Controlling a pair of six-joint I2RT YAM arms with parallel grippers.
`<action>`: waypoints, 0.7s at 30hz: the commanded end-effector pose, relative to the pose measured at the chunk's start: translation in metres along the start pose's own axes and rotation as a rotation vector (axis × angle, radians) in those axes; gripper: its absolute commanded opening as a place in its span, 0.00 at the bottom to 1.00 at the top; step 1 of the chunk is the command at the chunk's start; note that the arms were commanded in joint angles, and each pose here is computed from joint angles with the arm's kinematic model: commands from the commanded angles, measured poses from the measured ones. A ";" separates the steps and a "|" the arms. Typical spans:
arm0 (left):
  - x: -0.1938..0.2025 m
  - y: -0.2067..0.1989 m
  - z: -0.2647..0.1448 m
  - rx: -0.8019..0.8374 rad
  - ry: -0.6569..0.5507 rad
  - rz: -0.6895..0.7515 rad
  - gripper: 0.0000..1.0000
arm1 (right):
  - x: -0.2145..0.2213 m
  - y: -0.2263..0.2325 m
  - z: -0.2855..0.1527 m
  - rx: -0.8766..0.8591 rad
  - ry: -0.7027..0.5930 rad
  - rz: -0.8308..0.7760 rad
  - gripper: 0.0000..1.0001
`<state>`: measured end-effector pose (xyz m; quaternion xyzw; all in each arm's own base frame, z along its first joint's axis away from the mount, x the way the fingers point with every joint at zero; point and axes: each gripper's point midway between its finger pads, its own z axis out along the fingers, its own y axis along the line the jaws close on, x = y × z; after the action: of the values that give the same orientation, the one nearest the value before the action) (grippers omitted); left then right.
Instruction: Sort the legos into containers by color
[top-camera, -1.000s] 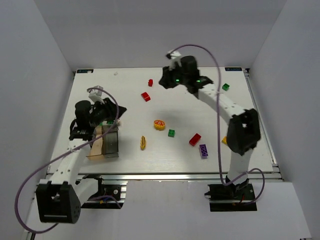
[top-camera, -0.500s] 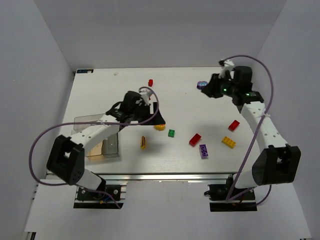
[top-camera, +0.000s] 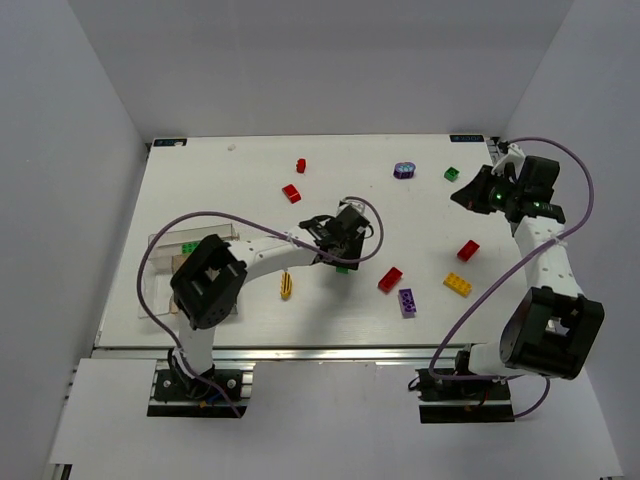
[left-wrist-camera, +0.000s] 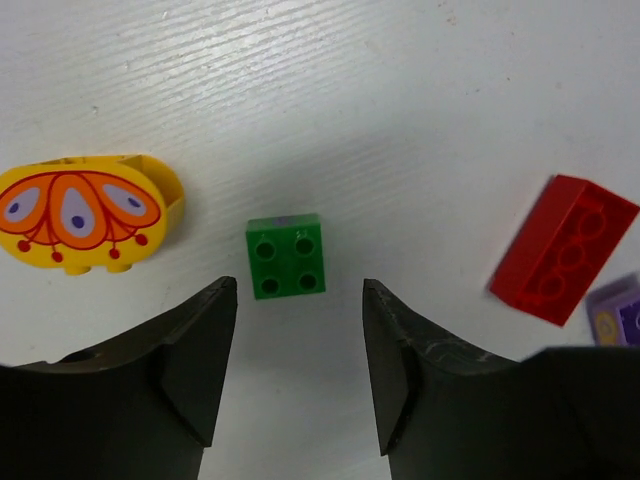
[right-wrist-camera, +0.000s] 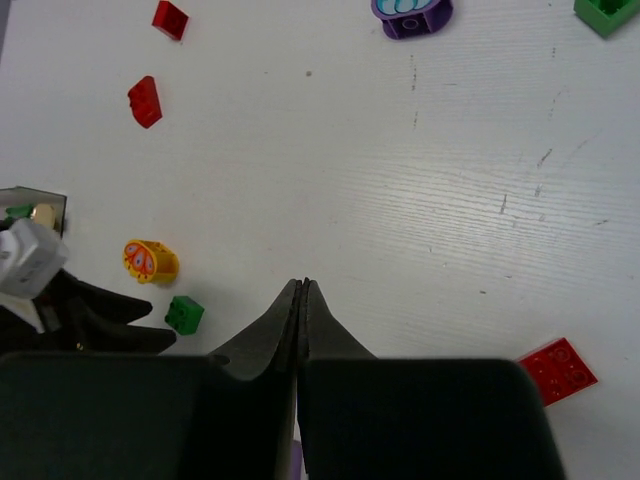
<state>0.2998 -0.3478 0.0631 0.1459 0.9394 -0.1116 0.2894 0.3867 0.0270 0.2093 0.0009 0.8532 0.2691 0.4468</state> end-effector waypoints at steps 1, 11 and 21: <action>-0.018 -0.001 -0.002 -0.114 -0.066 0.018 0.64 | -0.015 0.018 -0.014 -0.085 -0.059 -0.033 0.00; -0.007 0.006 0.020 -0.268 -0.042 0.037 0.70 | -0.018 0.016 -0.029 -0.129 -0.076 0.006 0.00; 0.004 0.006 0.028 -0.262 -0.018 0.037 0.47 | -0.018 0.013 -0.035 -0.146 -0.090 0.026 0.00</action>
<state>0.3111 -0.3456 0.0270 0.1305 0.9427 0.0262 0.3059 0.3719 0.0158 0.2317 0.0035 0.8243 0.3266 0.4625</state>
